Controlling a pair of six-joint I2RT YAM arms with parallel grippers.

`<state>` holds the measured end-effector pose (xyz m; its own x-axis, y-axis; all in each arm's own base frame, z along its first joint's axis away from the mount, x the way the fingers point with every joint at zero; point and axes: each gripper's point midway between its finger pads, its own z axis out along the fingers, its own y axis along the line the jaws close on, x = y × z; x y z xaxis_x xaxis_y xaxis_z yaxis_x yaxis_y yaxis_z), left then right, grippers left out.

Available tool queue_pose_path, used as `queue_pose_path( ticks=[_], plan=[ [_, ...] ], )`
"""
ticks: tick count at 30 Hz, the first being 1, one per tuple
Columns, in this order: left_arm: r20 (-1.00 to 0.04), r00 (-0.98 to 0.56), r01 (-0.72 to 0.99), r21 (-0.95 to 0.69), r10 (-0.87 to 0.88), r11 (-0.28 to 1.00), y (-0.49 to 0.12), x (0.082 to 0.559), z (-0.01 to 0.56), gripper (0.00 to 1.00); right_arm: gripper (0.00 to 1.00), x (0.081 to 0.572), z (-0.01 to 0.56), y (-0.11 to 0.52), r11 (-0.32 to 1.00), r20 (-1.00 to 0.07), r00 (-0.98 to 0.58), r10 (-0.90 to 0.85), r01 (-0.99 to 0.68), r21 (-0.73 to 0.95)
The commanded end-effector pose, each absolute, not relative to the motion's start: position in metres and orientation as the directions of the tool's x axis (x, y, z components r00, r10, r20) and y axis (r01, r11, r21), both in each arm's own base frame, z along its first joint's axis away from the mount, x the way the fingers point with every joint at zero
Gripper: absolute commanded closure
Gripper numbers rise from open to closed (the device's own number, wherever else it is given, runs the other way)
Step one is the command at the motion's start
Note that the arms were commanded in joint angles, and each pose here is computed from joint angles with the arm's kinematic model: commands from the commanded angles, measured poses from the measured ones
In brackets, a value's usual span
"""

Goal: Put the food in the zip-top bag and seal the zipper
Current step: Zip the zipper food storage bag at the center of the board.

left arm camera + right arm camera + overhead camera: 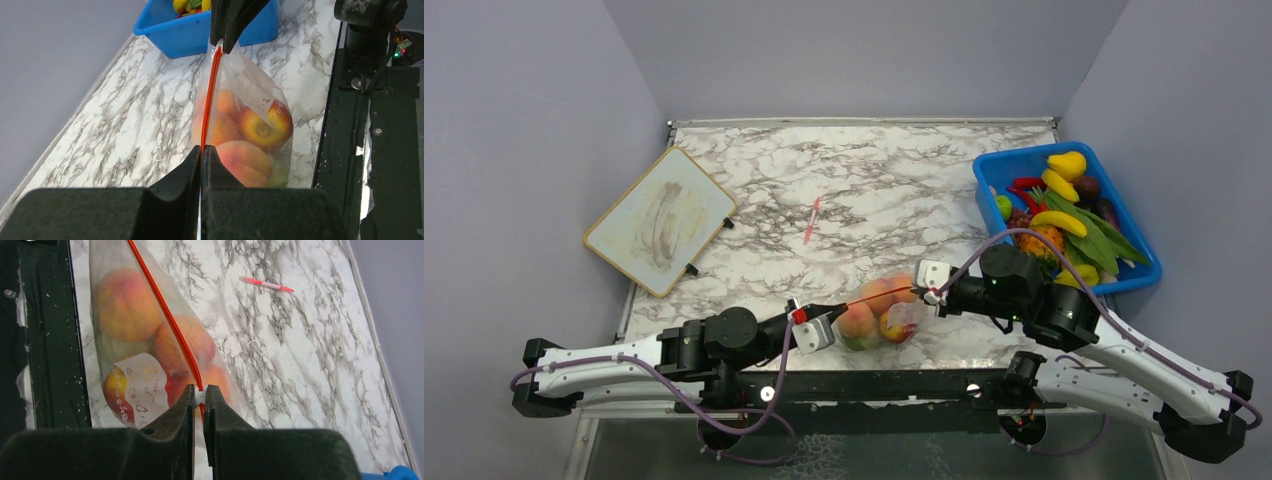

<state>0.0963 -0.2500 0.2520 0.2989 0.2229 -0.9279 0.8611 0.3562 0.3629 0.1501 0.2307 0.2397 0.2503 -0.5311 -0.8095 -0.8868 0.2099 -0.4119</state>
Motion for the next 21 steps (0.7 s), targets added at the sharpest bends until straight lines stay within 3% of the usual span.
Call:
queue_pose_path(
  ticks=[1,21],
  plan=[
    [-0.936,0.31,0.84,0.351,0.166,0.413,-0.241,0.101,0.282,1.0,0.99,0.162,0.242,0.196,0.276,-0.745,0.222,-0.629,-0.832,-0.481],
    [-0.93,0.316,0.829,0.366,0.185,0.423,-0.238,0.104,0.288,1.0,0.99,0.166,0.236,0.131,0.336,-0.614,0.12,-0.78,-0.748,-0.572]
  ],
)
